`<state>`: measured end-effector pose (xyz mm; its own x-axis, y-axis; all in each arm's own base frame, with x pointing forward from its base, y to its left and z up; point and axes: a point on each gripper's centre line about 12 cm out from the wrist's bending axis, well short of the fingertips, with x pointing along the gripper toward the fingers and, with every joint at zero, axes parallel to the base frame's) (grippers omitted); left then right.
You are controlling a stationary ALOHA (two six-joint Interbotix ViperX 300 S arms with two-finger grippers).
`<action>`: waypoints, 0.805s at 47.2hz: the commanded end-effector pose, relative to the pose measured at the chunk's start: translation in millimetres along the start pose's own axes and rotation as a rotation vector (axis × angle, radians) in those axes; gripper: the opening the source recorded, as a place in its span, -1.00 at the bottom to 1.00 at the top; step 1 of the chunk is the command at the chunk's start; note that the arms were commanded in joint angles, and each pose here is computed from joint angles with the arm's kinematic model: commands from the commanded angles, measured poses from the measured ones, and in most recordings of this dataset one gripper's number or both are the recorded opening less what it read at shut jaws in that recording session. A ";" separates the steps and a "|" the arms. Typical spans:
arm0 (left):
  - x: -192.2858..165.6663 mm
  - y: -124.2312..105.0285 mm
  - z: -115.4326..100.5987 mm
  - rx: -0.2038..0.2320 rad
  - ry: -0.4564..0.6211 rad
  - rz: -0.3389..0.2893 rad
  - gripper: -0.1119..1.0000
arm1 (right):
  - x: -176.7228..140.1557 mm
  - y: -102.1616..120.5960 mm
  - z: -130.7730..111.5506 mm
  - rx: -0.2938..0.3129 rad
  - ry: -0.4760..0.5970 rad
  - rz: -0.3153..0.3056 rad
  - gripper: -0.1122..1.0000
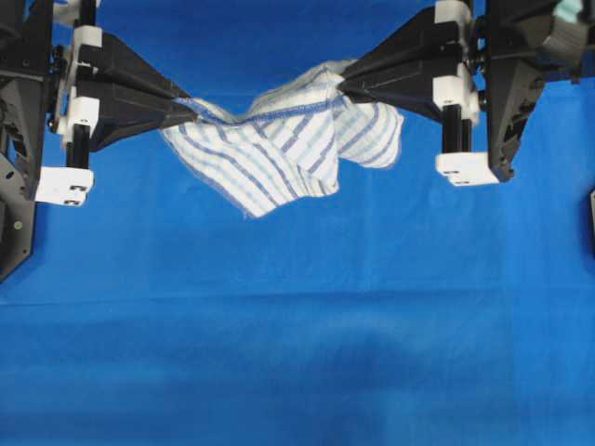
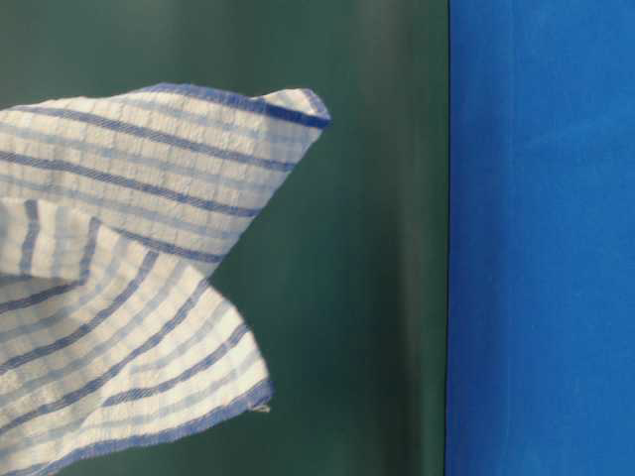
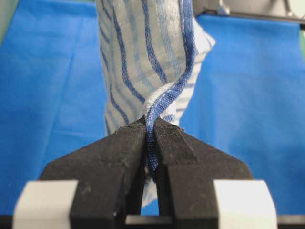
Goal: Lift the towel with both arms.
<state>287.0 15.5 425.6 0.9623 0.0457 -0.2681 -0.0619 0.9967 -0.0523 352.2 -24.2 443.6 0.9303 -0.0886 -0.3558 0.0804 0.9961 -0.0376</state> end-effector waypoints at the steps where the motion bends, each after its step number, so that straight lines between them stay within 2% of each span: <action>1: -4.3 -0.3 12.7 0.000 -0.034 0.000 -0.76 | -11.5 -1.5 13.4 -0.002 -0.044 -0.004 -0.75; 30: 0.4 0.0 11.9 0.009 -0.038 0.001 -0.73 | -8.8 -1.3 7.6 0.001 -0.023 -0.004 -0.73; 32: 0.7 0.1 11.3 0.007 -0.037 0.001 -0.62 | -8.8 -1.3 7.6 0.001 -0.023 -0.004 -0.62; 38: 0.3 0.2 11.2 0.009 -0.038 0.002 0.03 | -8.0 -2.7 6.0 -0.010 -0.019 -0.014 0.08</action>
<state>291.8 15.9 424.4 0.9627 0.0466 -0.2666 -0.0607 0.9971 -0.0449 351.7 -24.8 442.6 0.9267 -0.0930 -0.3641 0.0827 0.9956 -0.0438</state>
